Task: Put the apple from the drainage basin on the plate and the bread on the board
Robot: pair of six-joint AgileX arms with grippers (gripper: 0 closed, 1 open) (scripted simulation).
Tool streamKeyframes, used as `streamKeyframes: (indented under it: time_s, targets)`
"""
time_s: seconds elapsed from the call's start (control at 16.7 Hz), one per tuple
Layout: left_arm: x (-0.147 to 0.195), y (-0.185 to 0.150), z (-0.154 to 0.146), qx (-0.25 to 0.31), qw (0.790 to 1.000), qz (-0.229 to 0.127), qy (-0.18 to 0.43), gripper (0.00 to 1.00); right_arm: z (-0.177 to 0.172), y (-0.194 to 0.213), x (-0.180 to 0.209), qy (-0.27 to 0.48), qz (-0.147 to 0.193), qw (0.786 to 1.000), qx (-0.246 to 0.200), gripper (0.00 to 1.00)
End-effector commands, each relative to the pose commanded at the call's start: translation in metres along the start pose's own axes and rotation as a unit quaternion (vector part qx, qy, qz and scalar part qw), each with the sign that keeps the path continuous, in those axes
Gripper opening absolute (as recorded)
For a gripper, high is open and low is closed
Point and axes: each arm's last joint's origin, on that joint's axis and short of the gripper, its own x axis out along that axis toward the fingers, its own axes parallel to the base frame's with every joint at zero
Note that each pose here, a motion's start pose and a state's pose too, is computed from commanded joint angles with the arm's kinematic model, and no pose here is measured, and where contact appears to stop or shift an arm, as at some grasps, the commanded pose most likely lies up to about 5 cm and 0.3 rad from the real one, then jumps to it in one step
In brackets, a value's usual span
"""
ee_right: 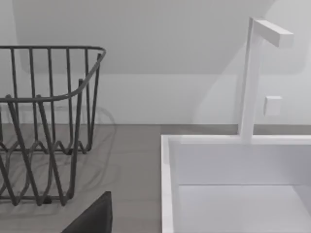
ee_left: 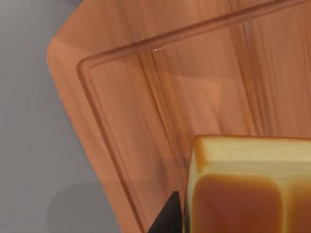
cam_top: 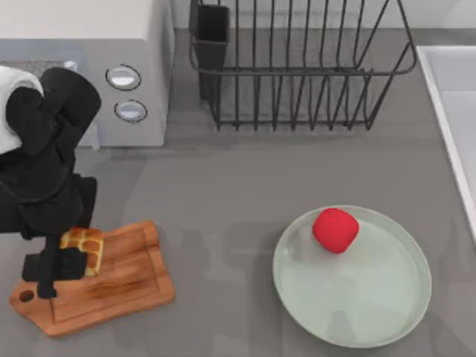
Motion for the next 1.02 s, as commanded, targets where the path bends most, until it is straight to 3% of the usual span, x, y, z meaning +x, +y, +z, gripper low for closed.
streamKeyframes:
  time_s: [0.9,1.02]
  targets:
    - [0.032,0.001,0.001,-0.003,1.000,0.000,0.000,0.00,0.000,0.000,0.000,0.000,0.000,1.000,0.000,1.00]
    - [0.032,0.001,0.001,-0.003,1.000,0.000,0.000,0.15,0.000,0.000,0.000,0.000,0.000,1.000,0.000,1.00]
